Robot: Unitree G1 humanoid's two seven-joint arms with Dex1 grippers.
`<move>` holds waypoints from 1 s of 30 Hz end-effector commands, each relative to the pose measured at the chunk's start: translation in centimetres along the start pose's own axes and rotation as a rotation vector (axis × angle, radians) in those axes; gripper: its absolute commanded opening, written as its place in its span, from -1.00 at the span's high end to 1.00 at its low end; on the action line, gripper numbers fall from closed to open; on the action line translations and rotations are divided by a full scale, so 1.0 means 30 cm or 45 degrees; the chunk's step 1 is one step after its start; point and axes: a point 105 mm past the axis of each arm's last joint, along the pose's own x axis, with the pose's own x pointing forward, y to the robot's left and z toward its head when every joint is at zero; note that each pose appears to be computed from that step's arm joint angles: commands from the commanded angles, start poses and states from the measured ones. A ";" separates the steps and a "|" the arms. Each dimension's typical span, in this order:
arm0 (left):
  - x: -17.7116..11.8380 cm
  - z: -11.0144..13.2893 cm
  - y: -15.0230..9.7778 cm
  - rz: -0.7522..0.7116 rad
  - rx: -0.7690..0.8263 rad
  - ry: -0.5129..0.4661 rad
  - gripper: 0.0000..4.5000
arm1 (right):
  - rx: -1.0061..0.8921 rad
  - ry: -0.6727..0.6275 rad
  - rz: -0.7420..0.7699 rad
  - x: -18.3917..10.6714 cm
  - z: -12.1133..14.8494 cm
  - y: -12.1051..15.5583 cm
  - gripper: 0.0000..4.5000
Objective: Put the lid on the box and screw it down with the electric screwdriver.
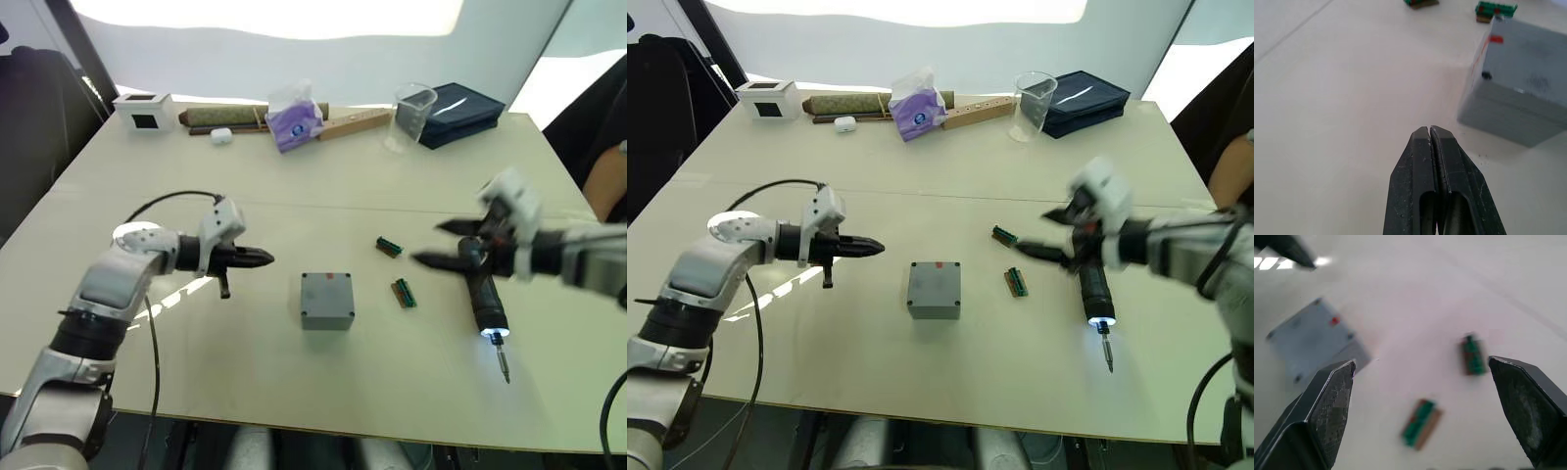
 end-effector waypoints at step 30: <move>0.063 -0.043 -0.027 -0.063 0.119 0.058 1.00 | -0.265 -0.069 0.002 0.087 0.000 0.055 -0.98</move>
